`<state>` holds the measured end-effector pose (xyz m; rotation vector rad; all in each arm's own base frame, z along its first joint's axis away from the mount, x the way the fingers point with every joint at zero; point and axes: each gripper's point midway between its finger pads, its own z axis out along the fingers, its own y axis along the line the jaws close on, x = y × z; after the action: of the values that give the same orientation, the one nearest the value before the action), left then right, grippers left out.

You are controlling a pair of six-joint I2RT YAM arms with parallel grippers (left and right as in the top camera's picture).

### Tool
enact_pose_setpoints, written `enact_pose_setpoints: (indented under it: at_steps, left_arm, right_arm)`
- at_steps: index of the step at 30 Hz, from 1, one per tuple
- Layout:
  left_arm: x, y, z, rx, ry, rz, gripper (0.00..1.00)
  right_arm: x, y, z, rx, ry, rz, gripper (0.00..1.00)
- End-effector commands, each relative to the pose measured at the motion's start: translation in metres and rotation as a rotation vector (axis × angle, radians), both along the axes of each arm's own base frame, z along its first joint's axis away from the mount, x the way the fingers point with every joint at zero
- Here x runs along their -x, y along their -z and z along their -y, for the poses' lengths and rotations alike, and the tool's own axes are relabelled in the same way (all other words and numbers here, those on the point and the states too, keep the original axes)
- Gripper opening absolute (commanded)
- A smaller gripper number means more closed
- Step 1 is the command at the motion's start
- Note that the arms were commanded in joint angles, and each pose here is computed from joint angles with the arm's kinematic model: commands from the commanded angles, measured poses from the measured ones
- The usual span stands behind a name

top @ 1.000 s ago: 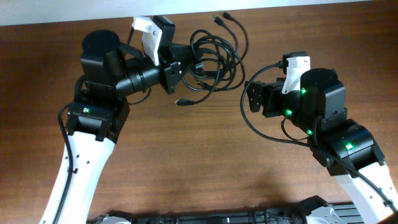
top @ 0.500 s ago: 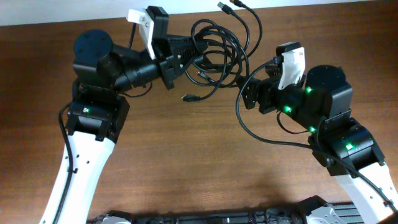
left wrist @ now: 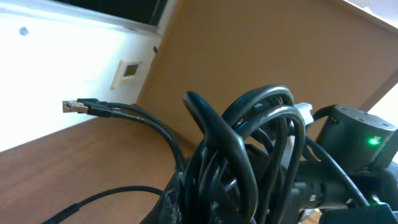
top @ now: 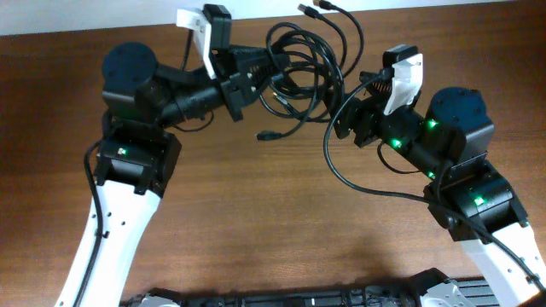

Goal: Untangle cables

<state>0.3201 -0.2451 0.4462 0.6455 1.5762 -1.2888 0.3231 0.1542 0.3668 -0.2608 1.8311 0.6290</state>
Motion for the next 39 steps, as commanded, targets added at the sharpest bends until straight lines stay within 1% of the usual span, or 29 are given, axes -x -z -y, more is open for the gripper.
enact_pose_setpoints:
  at_steps: [1,9,13,17,21,25,30,35,39]
  left_arm:
    - [0.014,-0.010,0.010,0.027,0.055,-0.016,0.00]
    - [0.032,-0.018,0.019,0.037,0.145,0.035,0.00]
    - [0.038,-0.018,0.021,0.034,0.181,0.039,0.00]
    - [0.038,-0.017,0.021,0.034,0.183,0.037,0.00]
    - [0.038,-0.019,0.020,0.036,0.183,0.046,0.00]
    - [0.039,-0.027,0.020,0.048,0.181,0.098,0.00]
    - [0.035,-0.038,0.011,0.064,0.155,0.171,0.00]
    - [0.028,-0.039,0.003,0.063,0.128,0.176,0.00]
    - [0.028,-0.038,0.004,0.062,0.128,0.171,0.00]
  right_arm:
    - [-0.009,-0.005,0.017,0.021,0.114,0.018,0.82]
    - [-0.024,0.005,0.054,0.041,0.352,-0.017,0.82]
    - [-0.025,0.005,0.061,0.049,0.390,-0.013,0.82]
    - [-0.025,0.006,0.065,0.056,0.413,-0.017,0.82]
    - [-0.025,0.016,0.098,0.128,0.591,-0.037,0.82]
    - [-0.022,0.020,0.118,0.174,0.697,-0.046,0.83]
    - [-0.020,0.018,0.130,0.196,0.767,-0.039,0.83]
    - [-0.014,0.018,0.149,0.239,0.872,-0.037,0.84]
    - [-0.012,0.021,0.149,0.248,0.865,-0.049,0.85]
